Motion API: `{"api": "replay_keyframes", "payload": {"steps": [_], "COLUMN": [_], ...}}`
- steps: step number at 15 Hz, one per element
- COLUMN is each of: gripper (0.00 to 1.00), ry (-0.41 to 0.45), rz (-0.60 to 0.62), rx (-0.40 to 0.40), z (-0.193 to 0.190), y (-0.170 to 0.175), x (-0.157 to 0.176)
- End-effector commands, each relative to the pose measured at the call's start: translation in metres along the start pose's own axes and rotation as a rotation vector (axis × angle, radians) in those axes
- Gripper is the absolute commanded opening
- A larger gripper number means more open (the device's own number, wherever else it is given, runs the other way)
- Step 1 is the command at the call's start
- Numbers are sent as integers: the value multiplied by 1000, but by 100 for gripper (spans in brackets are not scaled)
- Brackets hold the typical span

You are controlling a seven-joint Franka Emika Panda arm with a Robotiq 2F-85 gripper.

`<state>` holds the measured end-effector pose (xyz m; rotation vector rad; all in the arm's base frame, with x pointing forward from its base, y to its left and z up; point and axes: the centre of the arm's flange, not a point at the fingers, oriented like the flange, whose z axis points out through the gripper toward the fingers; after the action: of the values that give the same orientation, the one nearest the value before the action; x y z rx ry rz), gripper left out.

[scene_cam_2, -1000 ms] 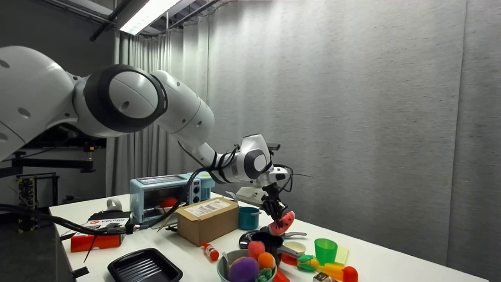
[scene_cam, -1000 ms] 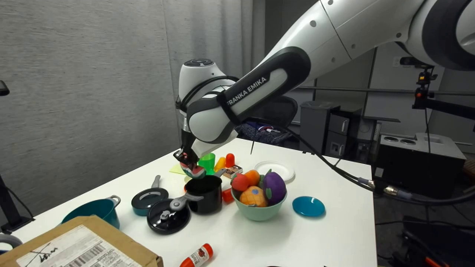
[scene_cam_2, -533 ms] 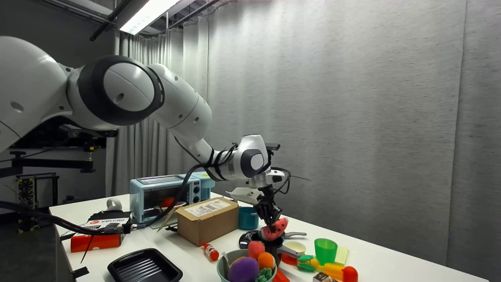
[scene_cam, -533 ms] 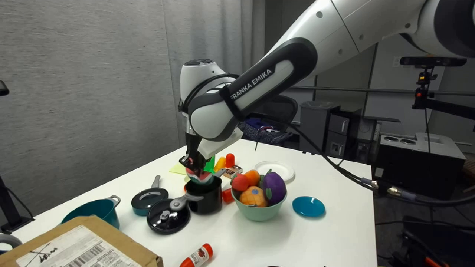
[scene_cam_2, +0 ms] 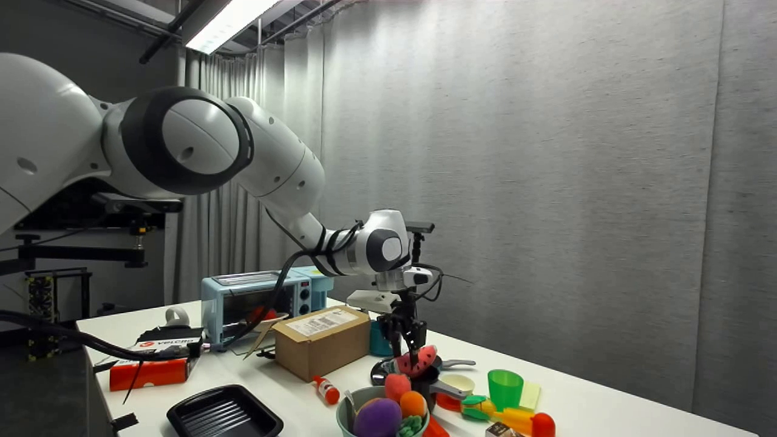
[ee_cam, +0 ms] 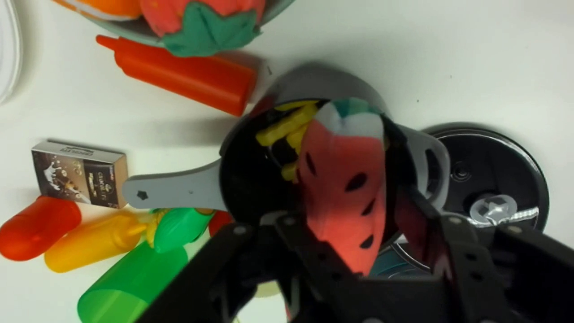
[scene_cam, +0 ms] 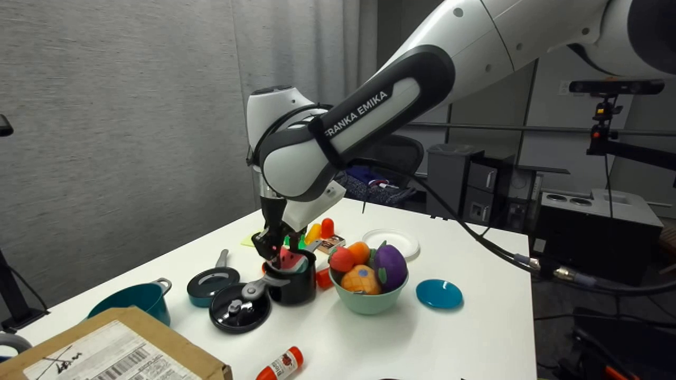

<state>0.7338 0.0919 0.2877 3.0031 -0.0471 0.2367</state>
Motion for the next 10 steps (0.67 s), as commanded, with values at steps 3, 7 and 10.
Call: {"api": "replay_keyframes", "payload": {"steps": [3, 7, 10], "gripper": [99, 75, 57], "ry": [-29, 5, 2], "rz": [-14, 5, 46], "rx": [5, 51, 76], "z": [-6, -22, -33], "y": [-6, -3, 16], "x": [12, 23, 23]}}
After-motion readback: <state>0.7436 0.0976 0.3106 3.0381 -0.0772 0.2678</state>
